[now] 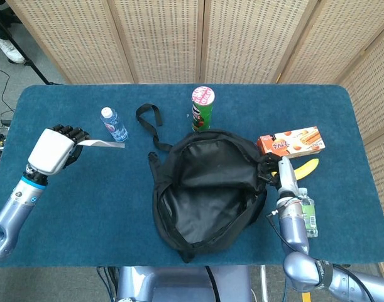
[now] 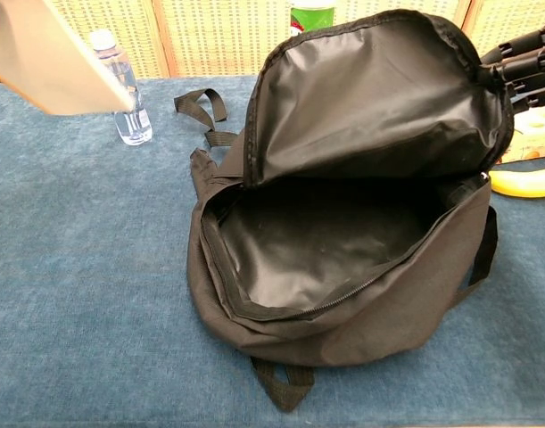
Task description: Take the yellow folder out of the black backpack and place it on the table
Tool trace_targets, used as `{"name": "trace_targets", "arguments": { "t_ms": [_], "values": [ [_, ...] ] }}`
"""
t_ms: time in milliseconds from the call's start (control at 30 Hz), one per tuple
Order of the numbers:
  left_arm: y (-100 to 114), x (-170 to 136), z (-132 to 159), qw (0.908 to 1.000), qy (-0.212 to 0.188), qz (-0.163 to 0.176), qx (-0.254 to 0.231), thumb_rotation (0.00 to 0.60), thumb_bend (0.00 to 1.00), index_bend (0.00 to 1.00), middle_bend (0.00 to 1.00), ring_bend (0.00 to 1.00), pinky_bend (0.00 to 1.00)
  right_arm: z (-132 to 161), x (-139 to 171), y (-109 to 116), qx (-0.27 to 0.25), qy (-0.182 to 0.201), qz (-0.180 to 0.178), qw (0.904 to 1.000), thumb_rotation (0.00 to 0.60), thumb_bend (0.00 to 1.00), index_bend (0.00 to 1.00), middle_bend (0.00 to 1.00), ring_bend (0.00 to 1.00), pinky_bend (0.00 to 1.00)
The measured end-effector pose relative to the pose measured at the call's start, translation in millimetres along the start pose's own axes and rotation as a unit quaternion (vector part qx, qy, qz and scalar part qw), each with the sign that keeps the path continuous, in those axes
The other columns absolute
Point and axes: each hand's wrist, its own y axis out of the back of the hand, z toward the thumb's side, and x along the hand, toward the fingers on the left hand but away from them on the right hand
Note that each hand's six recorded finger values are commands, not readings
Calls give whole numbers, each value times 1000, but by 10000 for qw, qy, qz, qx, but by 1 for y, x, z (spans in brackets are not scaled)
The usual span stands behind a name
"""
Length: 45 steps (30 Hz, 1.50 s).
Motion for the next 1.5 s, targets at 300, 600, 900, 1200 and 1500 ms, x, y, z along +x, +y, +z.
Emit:
{"name": "trace_targets", "arguments": {
  "t_ms": [300, 600, 900, 1200, 1500],
  "values": [
    [-60, -26, 2, 9953, 151, -956, 59, 600, 363, 124, 0, 0, 153, -6, -1, -1, -4, -49, 33, 10000, 600, 749, 683, 639, 496, 418],
    [-47, -60, 9, 9770, 215, -1957, -825, 600, 206, 0, 0, 0, 39, -9, 0, -2, 15, -73, 106, 9999, 600, 749, 683, 639, 496, 418],
    [12, -98, 2, 9574, 343, -2395, -1574, 600, 167, 0, 0, 0, 0, -12, 10, -6, 304, -4, 421, 9987, 600, 629, 670, 562, 445, 416],
    [45, -112, 2, 9539, 327, -2387, -1791, 600, 189, 0, 0, 0, 0, -17, 21, -19, 1086, 381, 1231, 9857, 600, 0, 216, 5, 0, 112],
    [35, -111, -8, 9645, 975, -1883, -1572, 600, 216, 0, 0, 0, 0, -4, 29, -13, 3061, 1757, 1628, 9214, 600, 0, 209, 0, 0, 95]
  ]
}}
